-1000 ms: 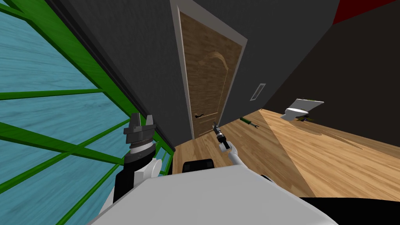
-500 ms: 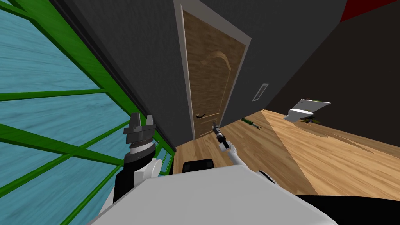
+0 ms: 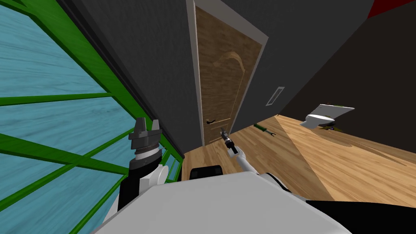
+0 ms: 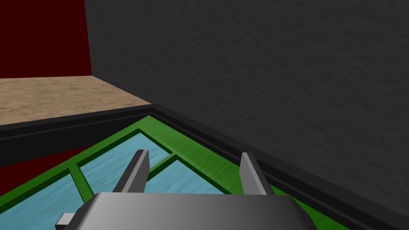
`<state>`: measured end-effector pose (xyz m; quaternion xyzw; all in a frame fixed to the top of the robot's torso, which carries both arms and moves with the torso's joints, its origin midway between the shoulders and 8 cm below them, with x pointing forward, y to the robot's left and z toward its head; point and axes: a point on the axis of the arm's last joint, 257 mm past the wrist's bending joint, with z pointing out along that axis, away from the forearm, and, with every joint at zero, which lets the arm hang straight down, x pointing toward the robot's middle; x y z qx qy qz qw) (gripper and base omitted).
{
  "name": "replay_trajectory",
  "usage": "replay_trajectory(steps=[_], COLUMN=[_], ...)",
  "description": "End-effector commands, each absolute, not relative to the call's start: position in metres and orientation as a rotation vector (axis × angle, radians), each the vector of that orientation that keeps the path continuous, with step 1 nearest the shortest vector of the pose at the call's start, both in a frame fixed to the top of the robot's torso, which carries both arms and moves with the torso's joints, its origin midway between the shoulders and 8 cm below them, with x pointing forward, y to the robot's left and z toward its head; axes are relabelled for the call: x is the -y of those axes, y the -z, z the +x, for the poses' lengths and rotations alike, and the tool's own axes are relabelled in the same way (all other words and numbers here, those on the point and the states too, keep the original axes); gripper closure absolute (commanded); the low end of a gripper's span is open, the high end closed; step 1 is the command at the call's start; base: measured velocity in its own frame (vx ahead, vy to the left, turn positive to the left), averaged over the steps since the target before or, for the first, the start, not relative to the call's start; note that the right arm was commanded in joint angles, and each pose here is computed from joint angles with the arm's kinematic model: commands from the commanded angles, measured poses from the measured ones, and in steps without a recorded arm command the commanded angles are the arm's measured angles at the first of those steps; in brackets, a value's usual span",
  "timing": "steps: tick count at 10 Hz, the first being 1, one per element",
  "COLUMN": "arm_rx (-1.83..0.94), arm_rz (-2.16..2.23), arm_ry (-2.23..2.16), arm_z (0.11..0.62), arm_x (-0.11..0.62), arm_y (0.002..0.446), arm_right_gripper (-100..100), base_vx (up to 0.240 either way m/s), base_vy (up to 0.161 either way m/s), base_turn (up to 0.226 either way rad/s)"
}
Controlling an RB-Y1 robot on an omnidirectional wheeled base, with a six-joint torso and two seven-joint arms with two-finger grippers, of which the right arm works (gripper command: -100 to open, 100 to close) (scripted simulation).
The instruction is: Pull the door open
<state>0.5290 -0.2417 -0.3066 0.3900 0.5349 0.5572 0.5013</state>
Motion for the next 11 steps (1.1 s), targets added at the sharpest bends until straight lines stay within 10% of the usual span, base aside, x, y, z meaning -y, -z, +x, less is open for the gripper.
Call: replay_trajectory(steps=[1,11], arm_rx=[-1.307,-1.405], arm_rz=[0.948,0.986], arm_ry=[-1.344,-1.322], arm_z=[0.530,0.537], arm_x=[0.241,0.240], arm_y=[0.312,0.348], arm_right_gripper=[-100,-100], base_vx=[0.046,0.062], base_vy=[0.038,0.042], base_turn=[0.027,0.038])
